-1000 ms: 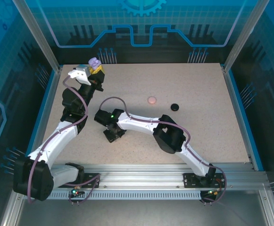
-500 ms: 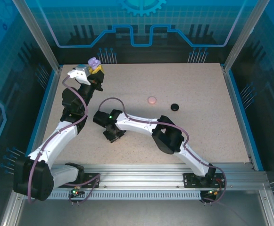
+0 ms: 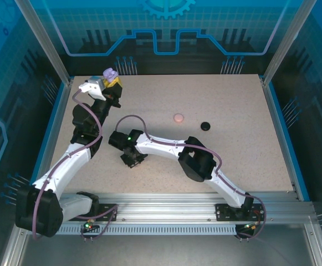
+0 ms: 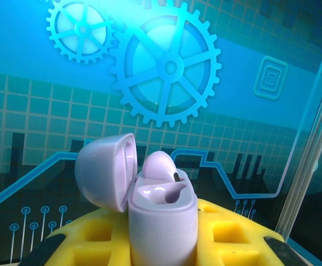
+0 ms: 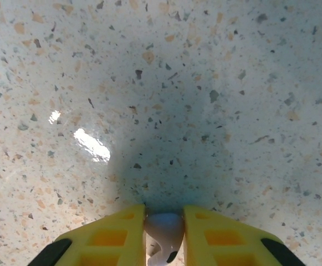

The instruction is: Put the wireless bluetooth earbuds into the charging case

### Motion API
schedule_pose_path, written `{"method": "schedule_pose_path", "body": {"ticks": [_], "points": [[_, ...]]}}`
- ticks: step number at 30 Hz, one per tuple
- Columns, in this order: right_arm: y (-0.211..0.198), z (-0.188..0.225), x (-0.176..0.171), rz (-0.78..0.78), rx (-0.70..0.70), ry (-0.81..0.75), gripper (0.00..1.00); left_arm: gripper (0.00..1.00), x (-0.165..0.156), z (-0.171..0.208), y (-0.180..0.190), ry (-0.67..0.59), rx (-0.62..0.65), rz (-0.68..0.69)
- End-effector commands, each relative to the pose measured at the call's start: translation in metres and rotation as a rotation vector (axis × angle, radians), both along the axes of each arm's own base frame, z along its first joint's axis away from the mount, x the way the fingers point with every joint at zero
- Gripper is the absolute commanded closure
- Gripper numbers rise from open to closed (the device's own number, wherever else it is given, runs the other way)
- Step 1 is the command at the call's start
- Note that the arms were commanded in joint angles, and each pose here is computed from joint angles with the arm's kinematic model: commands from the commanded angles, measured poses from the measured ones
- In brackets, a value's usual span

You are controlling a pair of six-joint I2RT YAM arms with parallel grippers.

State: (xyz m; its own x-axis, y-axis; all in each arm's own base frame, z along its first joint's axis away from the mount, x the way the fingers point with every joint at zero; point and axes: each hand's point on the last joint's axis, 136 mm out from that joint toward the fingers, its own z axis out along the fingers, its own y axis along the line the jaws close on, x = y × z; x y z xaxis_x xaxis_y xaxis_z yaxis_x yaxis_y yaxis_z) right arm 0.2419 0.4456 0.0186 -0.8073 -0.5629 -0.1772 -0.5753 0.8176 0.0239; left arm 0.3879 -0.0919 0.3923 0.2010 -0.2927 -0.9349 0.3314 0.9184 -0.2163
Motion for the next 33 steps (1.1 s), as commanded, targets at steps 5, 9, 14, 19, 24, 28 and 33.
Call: {"method": "schedule_pose_path", "body": {"ticks": [5, 9, 14, 19, 24, 28, 33], "points": [[-0.024, 0.038, 0.009, -0.087, 0.033, -0.094, 0.81, 1.00, -0.014, 0.007, -0.002, -0.023, -0.028, -0.051], [-0.038, 0.062, 0.019, -0.125, 0.071, -0.145, 0.82, 1.00, -0.018, 0.004, -0.005, -0.013, -0.031, -0.070], [-0.068, 0.089, 0.032, -0.182, 0.105, -0.201, 0.82, 1.00, -0.021, -0.002, -0.011, 0.008, -0.034, -0.111], [-0.108, 0.124, 0.048, -0.242, 0.138, -0.275, 0.82, 1.00, -0.022, -0.013, -0.025, 0.025, -0.040, -0.180], [-0.156, 0.169, 0.061, -0.302, 0.182, -0.363, 0.82, 1.00, -0.027, -0.026, -0.055, 0.019, 0.016, -0.255], [-0.188, 0.211, 0.070, -0.335, 0.230, -0.441, 0.82, 1.00, -0.038, -0.038, -0.086, 0.006, 0.066, -0.334], [-0.208, 0.273, 0.075, -0.316, 0.313, -0.558, 0.82, 1.00, -0.052, -0.056, -0.119, 0.004, 0.098, -0.444]]}}
